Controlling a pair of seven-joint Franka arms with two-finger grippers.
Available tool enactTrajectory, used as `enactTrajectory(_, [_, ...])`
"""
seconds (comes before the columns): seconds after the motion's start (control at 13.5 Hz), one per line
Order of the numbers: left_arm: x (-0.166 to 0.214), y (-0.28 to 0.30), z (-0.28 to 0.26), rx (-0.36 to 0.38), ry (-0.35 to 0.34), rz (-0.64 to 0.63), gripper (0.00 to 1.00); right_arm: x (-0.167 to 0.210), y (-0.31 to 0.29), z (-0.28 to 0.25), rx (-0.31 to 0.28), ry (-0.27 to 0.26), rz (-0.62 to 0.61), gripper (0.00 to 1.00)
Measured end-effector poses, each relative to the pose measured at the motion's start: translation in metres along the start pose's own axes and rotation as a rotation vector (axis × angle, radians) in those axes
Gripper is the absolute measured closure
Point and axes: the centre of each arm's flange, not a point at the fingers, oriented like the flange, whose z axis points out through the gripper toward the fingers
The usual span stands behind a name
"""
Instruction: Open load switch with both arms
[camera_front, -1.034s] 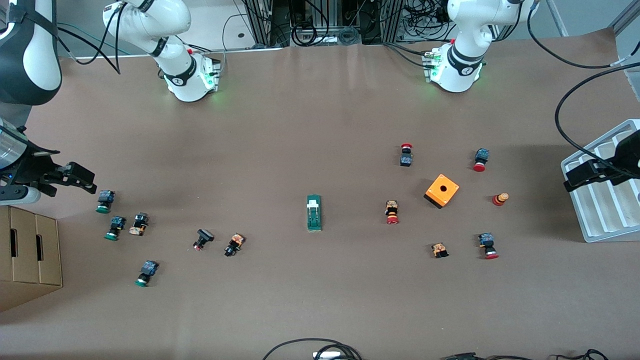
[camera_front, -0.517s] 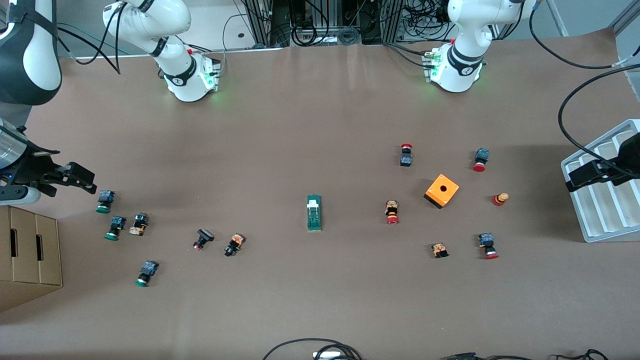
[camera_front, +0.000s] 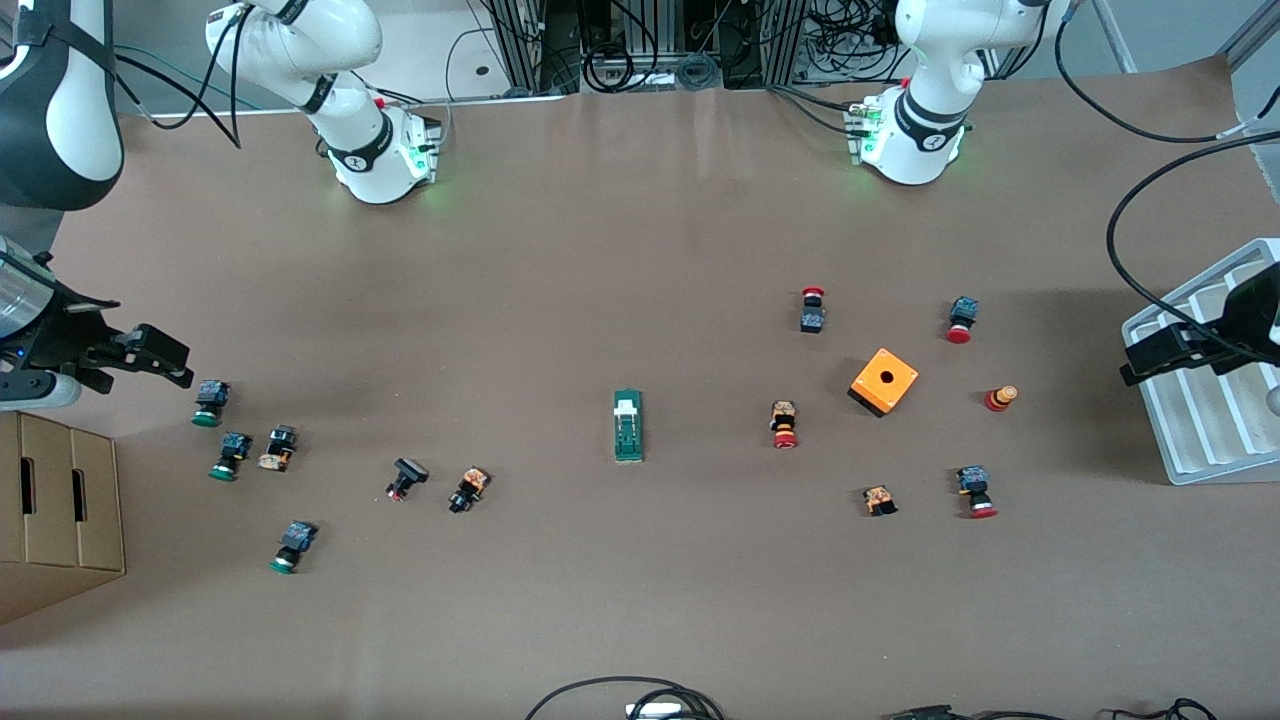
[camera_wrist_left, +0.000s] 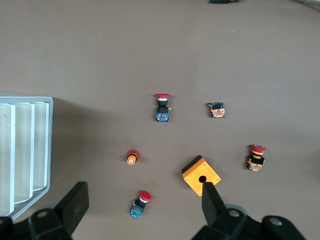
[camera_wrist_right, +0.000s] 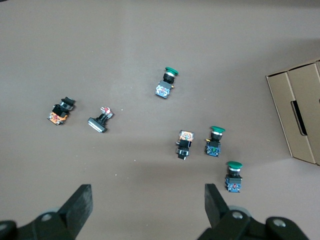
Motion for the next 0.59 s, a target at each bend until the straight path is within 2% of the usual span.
enactTrajectory(0.59, [0.001,-0.019,0.000,0.005,-0.006,0.018,0.00,0.000,0.000,0.000,0.000,0.000,0.000,0.00])
